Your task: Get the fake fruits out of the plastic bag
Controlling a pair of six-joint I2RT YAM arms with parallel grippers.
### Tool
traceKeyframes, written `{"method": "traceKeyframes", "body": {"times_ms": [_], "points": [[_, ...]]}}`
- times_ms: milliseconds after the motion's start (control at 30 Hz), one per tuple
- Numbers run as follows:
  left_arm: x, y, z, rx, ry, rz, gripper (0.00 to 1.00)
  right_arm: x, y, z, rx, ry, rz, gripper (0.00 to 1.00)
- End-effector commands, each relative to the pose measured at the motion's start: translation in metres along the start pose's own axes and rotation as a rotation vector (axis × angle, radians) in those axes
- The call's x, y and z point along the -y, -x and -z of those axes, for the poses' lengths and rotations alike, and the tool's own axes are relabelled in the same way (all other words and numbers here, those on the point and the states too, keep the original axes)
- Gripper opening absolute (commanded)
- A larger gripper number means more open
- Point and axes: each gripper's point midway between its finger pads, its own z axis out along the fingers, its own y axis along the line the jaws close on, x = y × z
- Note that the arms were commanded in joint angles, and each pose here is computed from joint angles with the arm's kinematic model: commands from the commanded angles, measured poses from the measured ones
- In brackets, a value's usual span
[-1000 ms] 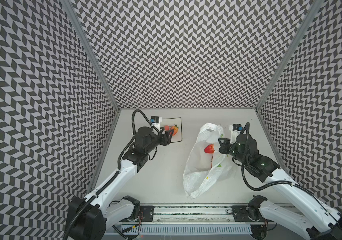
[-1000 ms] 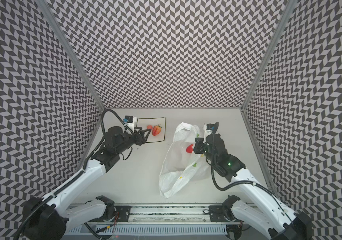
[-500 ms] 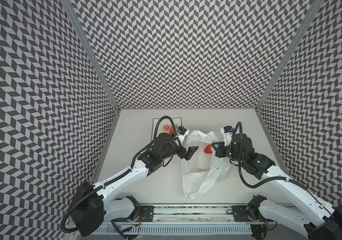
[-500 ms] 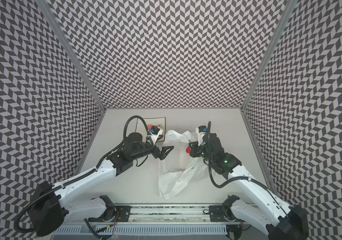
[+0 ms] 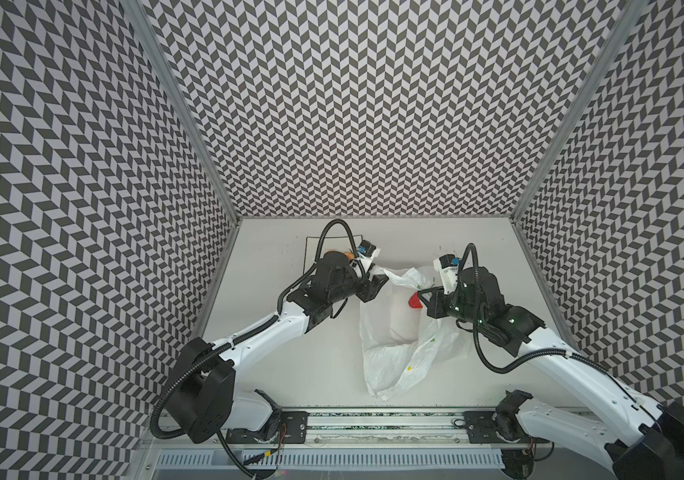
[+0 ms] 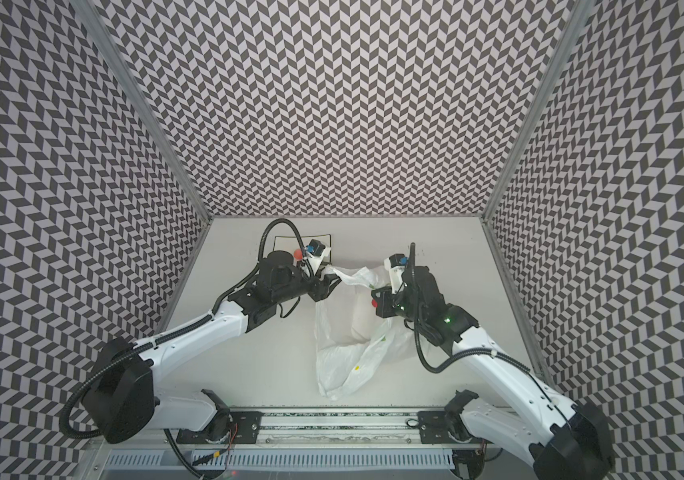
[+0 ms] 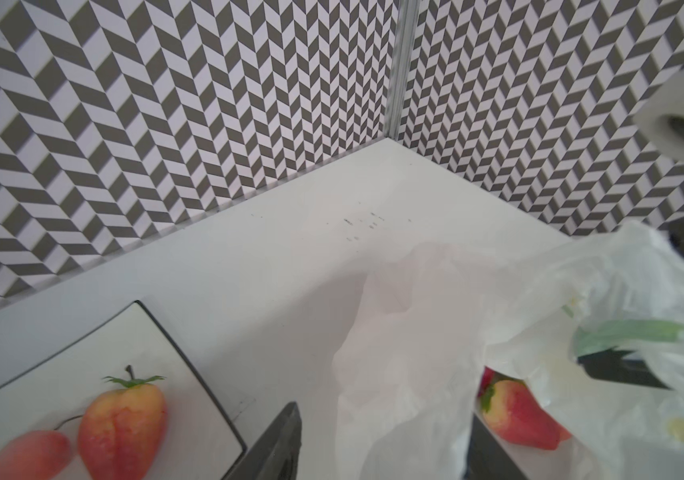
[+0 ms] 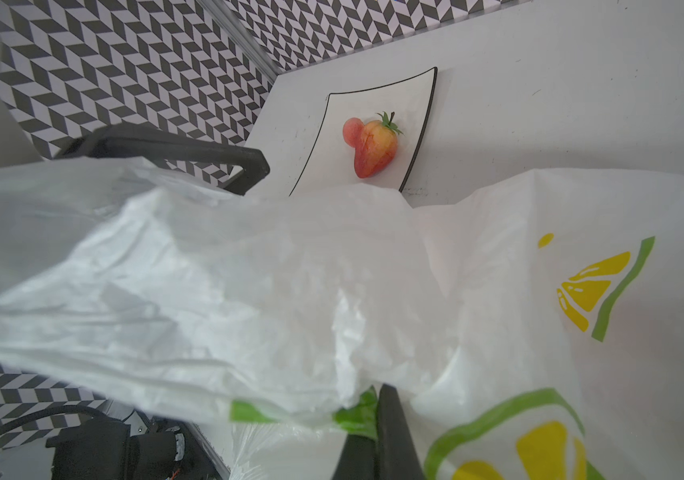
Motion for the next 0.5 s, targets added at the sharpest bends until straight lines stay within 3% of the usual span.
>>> {"method": "traceKeyframes", "body": {"times_ms": [0,67,267,333,467], "points": [[0.016,0.022,0.0,0.049,-0.112,-0.042,0.41,-0.008,0.013,0.004,0.032,0.01,0.016,0.04],[0.02,0.024,-0.001,0.054,-0.135,-0.042,0.3,-0.007,0.017,0.008,0.039,-0.009,0.001,0.14],[0.024,0.028,0.0,0.077,-0.165,-0.013,0.02,0.003,0.013,0.034,0.023,-0.097,-0.093,0.6],[0.024,0.029,0.001,0.091,-0.162,0.004,0.0,0.007,0.006,0.047,0.006,-0.127,-0.137,0.74],[0.023,0.03,0.003,0.11,-0.156,0.034,0.0,0.014,-0.01,0.068,-0.037,-0.179,-0.202,0.83]]}}
